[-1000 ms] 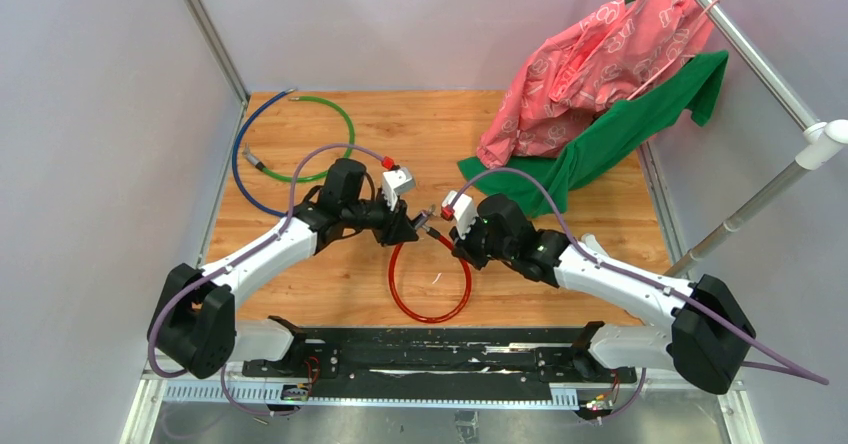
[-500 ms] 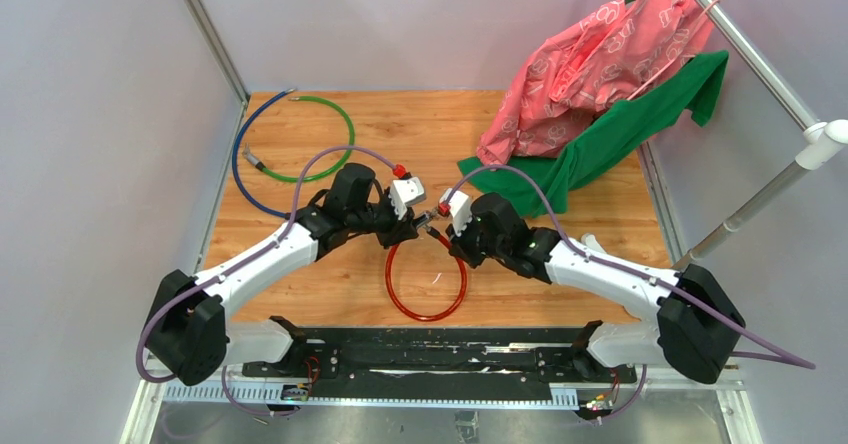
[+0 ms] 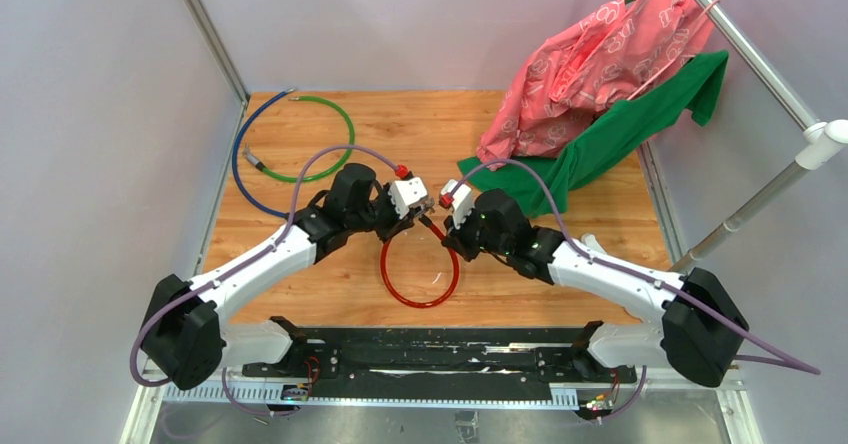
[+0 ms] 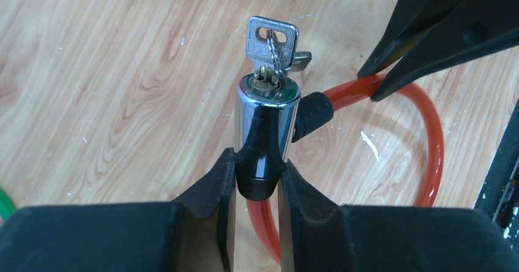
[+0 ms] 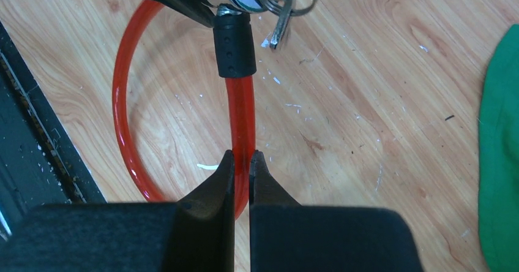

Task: Lock with the key
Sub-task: Lock the lock.

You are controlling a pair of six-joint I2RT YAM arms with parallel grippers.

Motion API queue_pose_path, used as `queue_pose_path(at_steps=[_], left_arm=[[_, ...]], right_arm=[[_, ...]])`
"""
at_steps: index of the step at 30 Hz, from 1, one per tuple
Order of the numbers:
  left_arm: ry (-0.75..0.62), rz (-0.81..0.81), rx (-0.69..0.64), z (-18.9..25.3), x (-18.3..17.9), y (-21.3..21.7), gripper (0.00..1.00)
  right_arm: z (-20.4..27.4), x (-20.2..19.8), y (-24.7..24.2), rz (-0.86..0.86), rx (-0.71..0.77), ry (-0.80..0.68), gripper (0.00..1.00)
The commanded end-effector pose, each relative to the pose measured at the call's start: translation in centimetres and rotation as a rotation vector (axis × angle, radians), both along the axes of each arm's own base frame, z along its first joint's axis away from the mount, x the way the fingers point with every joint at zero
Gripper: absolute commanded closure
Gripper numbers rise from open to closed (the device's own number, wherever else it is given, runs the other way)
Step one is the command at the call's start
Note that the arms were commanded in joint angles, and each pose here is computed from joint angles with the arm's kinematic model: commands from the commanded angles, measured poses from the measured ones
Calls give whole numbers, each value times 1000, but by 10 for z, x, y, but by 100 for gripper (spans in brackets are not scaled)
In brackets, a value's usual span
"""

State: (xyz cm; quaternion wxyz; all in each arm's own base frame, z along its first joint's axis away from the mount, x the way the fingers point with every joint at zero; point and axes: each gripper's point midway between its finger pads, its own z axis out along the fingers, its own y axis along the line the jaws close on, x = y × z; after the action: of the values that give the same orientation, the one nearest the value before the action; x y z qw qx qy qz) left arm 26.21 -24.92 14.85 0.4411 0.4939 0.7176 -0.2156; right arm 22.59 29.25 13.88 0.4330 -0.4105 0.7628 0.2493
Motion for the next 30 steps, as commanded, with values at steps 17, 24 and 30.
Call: queue_pose_path(at_steps=[17, 24, 30], left_arm=[[-248, -232, 224, -8, -4, 5, 100], [-232, -295, 311, -40, -15, 18, 100], [-202, -324, 302, -67, -20, 13, 100]], right_arm=[[28, 34, 50, 9, 252, -234, 99], [-12, 17, 47, 52, 209, -138, 87], [-47, -3, 44, 73, 187, -1, 78]])
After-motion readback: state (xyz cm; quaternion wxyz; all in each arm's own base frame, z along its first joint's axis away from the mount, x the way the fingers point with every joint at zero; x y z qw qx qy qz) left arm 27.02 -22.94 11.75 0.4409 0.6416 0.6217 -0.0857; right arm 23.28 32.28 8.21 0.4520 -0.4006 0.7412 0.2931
